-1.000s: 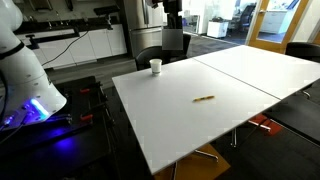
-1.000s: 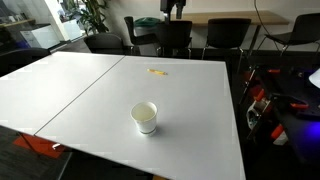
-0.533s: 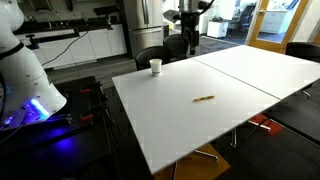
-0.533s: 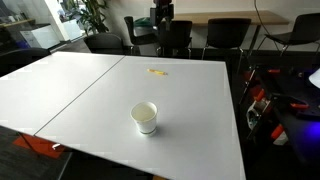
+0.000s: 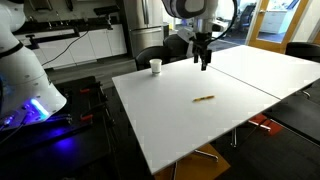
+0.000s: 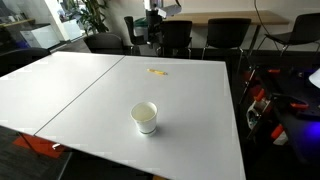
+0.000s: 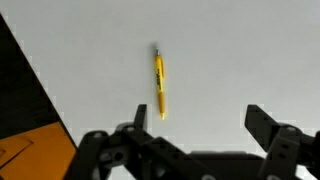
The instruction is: Put the pen in the mug cup
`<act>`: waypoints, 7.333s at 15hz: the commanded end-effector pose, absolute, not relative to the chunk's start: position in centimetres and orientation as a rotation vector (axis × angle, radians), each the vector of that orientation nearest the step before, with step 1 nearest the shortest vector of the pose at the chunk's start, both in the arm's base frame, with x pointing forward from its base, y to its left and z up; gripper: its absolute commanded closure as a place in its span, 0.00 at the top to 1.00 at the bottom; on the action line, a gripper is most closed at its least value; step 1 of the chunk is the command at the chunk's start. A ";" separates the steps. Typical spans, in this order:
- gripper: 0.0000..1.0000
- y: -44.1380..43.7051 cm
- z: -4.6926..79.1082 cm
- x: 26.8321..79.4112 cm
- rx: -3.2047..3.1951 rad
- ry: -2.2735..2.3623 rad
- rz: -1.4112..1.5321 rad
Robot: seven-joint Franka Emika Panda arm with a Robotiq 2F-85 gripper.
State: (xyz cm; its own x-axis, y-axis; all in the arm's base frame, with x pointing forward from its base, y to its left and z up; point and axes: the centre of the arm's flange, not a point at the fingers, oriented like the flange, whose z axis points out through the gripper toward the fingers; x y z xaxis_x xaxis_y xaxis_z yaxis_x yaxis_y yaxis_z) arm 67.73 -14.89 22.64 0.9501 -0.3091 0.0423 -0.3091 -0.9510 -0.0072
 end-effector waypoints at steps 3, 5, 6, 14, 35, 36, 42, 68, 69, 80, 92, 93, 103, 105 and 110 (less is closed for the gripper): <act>1.00 -16.9 18.9 70.3 -3.060 0.387 -0.085; 1.00 -17.3 17.6 70.4 -3.056 0.372 -0.090; 1.00 -17.5 16.9 70.4 -3.056 0.374 -0.088; 1.00 -17.7 12.3 71.3 -3.068 0.448 -0.101; 1.00 -19.3 6.3 73.0 -3.050 0.534 -0.055; 1.00 -19.3 6.2 73.1 -3.049 0.544 -0.054; 0.60 -19.5 5.9 73.5 -3.045 0.563 -0.060; 0.03 -15.8 15.1 72.1 -3.084 0.472 -0.051; 0.03 -15.4 15.7 71.9 -3.091 0.485 -0.033; 0.03 -9.7 21.8 68.6 -3.220 0.278 -0.152; 0.03 -9.1 20.9 70.0 -3.184 0.215 -0.317; 0.03 -9.3 21.1 70.3 -3.197 0.169 -0.339; 0.03 -12.7 22.6 71.3 -3.077 -0.603 -0.387; 0.03 -12.9 22.3 71.3 -3.011 -0.763 -0.393; 0.03 -11.8 21.7 70.8 -2.784 -1.092 -0.384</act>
State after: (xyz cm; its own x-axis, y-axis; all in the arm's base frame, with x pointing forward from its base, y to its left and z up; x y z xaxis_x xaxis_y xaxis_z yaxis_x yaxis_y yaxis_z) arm 70.46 -12.04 21.51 0.7786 0.5684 0.2658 0.5809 -0.8131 0.0372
